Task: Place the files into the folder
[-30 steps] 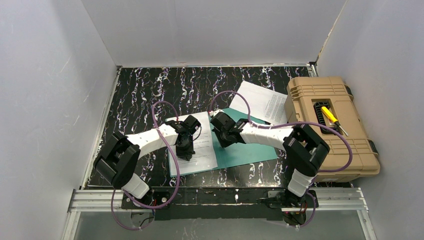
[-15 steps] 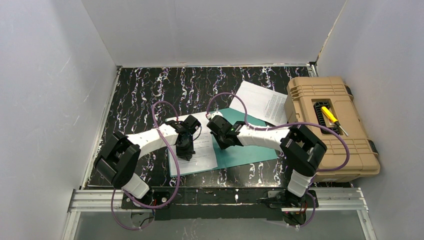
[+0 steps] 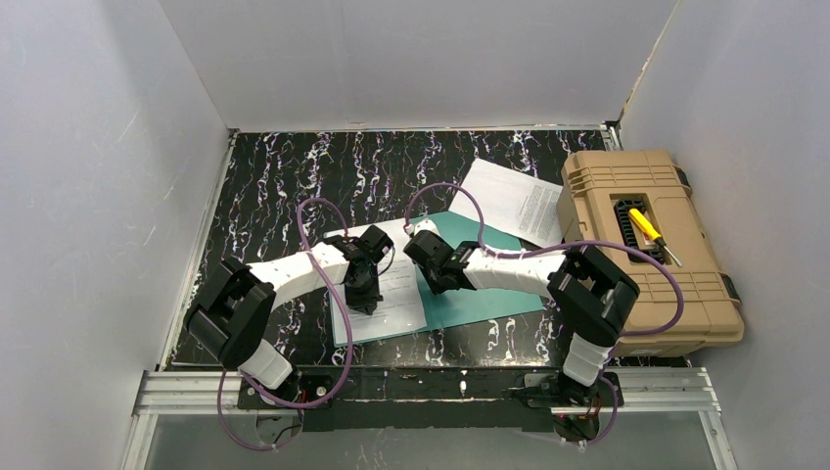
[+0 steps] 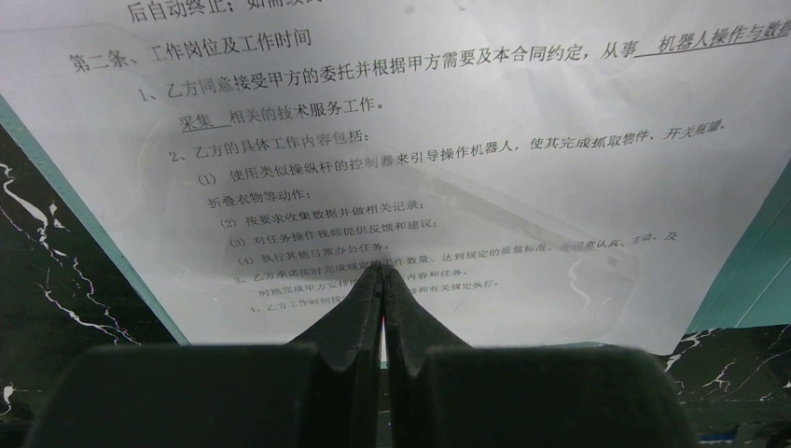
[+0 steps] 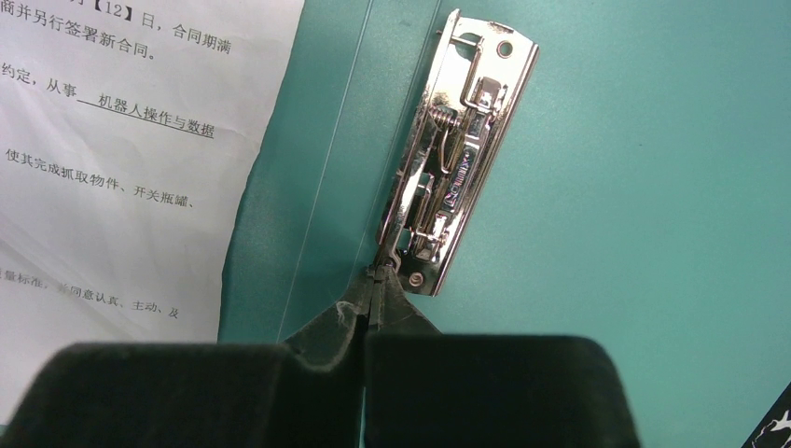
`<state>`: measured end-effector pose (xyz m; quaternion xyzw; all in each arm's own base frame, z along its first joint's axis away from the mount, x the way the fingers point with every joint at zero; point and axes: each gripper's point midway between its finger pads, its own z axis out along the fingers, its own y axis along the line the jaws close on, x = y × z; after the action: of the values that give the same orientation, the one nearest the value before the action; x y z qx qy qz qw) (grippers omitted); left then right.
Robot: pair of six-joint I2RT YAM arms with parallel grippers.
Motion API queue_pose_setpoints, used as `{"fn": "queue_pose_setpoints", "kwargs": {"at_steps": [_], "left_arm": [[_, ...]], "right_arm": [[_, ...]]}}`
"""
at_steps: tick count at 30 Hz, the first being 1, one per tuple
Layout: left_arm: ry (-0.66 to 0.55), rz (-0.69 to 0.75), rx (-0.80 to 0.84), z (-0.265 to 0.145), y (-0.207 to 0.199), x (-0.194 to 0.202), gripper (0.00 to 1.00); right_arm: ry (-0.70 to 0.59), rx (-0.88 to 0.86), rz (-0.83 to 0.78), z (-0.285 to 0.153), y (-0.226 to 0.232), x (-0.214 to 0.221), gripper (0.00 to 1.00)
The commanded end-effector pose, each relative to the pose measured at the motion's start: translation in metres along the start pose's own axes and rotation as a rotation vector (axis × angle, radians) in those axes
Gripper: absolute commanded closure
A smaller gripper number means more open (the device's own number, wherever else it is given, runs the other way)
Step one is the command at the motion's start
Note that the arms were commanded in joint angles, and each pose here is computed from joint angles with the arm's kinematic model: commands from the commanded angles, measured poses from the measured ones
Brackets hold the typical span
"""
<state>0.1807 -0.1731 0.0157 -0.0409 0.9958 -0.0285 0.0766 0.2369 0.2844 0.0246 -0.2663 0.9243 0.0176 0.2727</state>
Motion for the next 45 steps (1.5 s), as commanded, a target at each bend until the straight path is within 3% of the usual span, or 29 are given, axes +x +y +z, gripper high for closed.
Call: {"fn": "queue_pose_setpoints", "kwargs": {"at_steps": [1, 27, 45], "left_arm": [[0.030, -0.004, -0.062, 0.012, 0.012, 0.009, 1.00], [0.031, -0.012, -0.078, 0.013, 0.017, 0.012, 1.00], [0.016, -0.011, -0.053, 0.006, 0.017, 0.014, 1.00]], "right_arm": [[0.228, 0.142, -0.055, 0.012, -0.036, 0.075, 0.99], [0.058, 0.186, 0.018, -0.022, -0.045, 0.017, 0.99], [-0.173, 0.096, 0.143, -0.066, -0.037, -0.063, 0.99]]}}
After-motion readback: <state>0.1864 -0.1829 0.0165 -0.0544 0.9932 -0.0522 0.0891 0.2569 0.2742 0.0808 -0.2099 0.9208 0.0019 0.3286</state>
